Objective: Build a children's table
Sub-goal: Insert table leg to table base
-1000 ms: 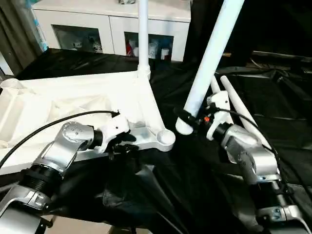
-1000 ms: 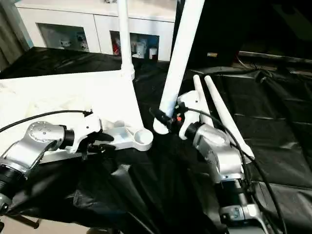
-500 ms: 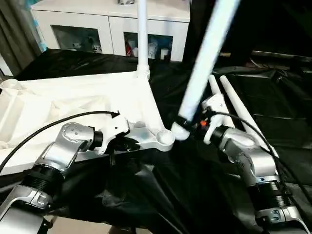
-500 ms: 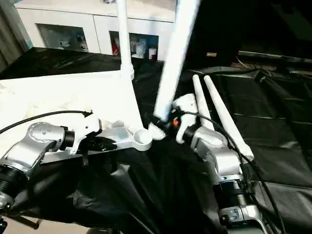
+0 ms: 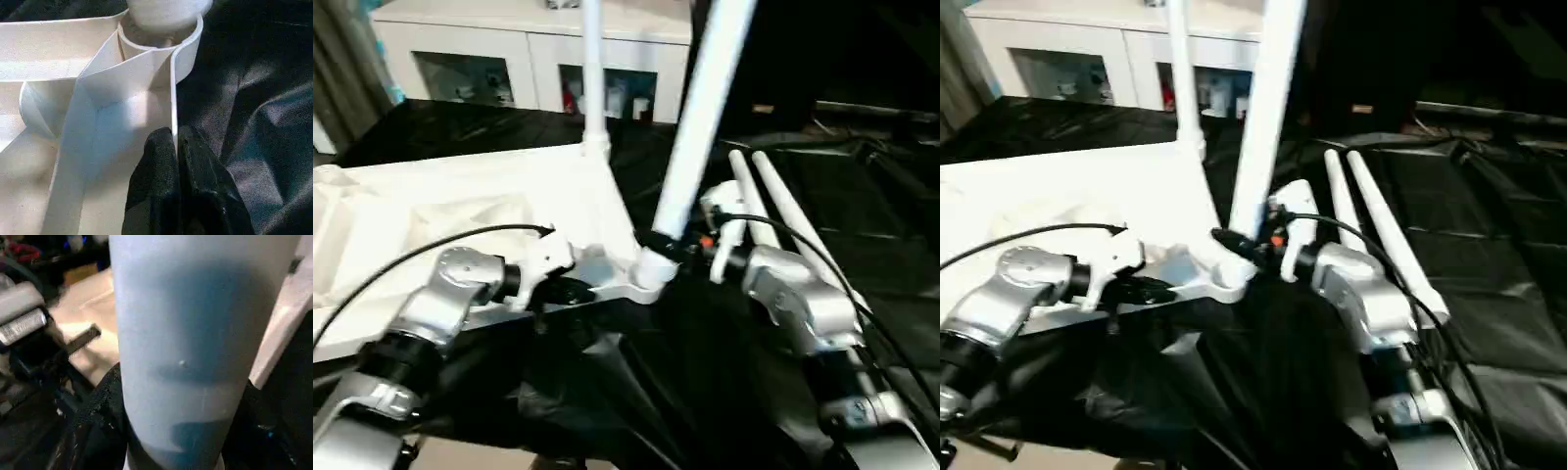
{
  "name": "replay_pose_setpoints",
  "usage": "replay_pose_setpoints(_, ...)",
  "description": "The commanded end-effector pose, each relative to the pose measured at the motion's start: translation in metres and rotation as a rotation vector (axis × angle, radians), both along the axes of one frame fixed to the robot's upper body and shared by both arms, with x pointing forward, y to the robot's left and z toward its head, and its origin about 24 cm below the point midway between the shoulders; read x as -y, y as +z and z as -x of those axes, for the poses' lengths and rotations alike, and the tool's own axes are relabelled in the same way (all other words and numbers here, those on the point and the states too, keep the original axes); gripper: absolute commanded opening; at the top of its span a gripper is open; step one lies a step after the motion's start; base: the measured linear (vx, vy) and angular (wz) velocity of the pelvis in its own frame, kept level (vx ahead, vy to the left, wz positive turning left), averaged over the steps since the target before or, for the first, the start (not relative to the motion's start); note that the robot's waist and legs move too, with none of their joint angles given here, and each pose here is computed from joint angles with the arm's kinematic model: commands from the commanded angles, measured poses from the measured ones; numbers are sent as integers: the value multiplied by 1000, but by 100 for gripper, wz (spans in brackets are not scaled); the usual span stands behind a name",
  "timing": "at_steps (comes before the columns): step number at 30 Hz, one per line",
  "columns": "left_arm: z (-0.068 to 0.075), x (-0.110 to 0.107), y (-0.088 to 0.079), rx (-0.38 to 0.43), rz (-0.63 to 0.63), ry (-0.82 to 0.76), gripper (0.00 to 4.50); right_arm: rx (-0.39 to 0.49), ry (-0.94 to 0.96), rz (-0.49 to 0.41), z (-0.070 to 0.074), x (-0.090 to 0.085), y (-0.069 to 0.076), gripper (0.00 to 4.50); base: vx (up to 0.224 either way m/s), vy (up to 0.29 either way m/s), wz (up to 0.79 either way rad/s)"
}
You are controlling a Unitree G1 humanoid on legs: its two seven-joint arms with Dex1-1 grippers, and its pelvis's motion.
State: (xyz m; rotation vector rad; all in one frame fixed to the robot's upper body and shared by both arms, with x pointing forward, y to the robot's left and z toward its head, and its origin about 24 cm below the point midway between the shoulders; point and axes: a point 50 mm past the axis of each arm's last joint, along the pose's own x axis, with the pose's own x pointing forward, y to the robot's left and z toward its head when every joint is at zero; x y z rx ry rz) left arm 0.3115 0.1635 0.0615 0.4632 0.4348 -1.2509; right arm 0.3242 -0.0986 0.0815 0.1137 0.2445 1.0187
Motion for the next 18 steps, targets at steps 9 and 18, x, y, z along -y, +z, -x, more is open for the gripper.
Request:
replay_pose_setpoints(9, 4, 11, 0, 23, 26, -53, 0, 2, 9, 62, -4, -1, -7, 191, 0, 0, 0)
replay_pose_setpoints(18, 9, 10, 0, 10, 31, -80, 0, -14, -27, 44, -9, -4, -12, 191, 0, 0, 0)
